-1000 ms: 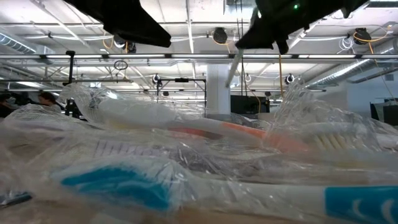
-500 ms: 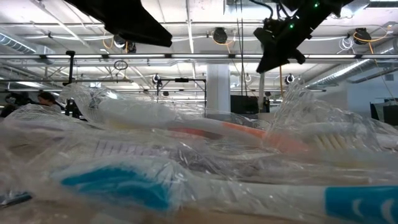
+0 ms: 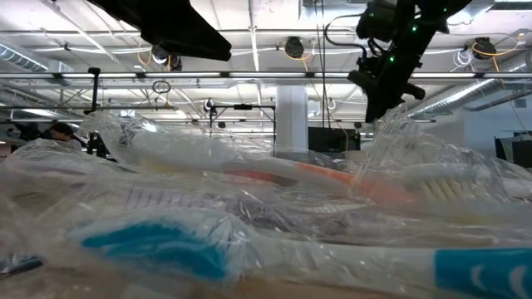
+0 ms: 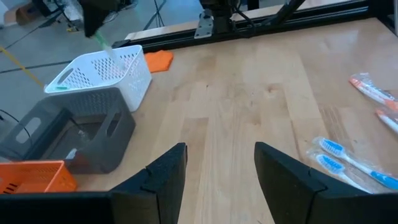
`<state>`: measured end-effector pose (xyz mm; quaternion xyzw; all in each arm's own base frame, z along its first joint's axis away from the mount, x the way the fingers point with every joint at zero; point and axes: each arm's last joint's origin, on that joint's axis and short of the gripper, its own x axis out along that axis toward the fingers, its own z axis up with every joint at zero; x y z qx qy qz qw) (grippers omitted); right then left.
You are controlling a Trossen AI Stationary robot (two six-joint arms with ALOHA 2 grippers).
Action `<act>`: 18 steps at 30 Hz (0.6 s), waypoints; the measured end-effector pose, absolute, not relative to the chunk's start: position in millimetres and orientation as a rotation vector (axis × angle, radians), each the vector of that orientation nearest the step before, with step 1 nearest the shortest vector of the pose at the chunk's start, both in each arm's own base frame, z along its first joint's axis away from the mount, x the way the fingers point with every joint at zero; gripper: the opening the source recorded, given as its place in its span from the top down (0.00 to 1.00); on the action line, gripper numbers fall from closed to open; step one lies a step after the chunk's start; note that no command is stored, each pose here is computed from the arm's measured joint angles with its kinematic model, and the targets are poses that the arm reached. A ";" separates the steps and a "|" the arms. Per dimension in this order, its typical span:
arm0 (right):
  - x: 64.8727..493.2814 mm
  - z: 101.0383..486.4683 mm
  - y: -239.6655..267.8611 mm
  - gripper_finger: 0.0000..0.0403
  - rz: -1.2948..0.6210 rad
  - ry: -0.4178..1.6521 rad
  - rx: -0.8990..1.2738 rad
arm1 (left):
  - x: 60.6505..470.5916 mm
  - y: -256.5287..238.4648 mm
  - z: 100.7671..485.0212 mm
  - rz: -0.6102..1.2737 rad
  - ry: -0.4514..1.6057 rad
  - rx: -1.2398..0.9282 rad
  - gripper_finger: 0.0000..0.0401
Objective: Pick & Place Toothbrushes
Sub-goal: Put the green toothbrush into the white bin
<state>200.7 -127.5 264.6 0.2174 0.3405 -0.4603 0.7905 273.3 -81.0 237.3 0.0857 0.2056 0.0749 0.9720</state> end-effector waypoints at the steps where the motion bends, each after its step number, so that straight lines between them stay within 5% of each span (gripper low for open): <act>1: 199.8 261.3 -129.7 0.96 -1.001 0.761 0.474 | 273.5 -80.8 237.6 0.152 0.412 0.171 0.53; 18: 200.2 223.0 -154.9 0.96 -1.032 0.985 0.579 | 274.6 -77.4 237.8 0.164 0.411 0.168 0.53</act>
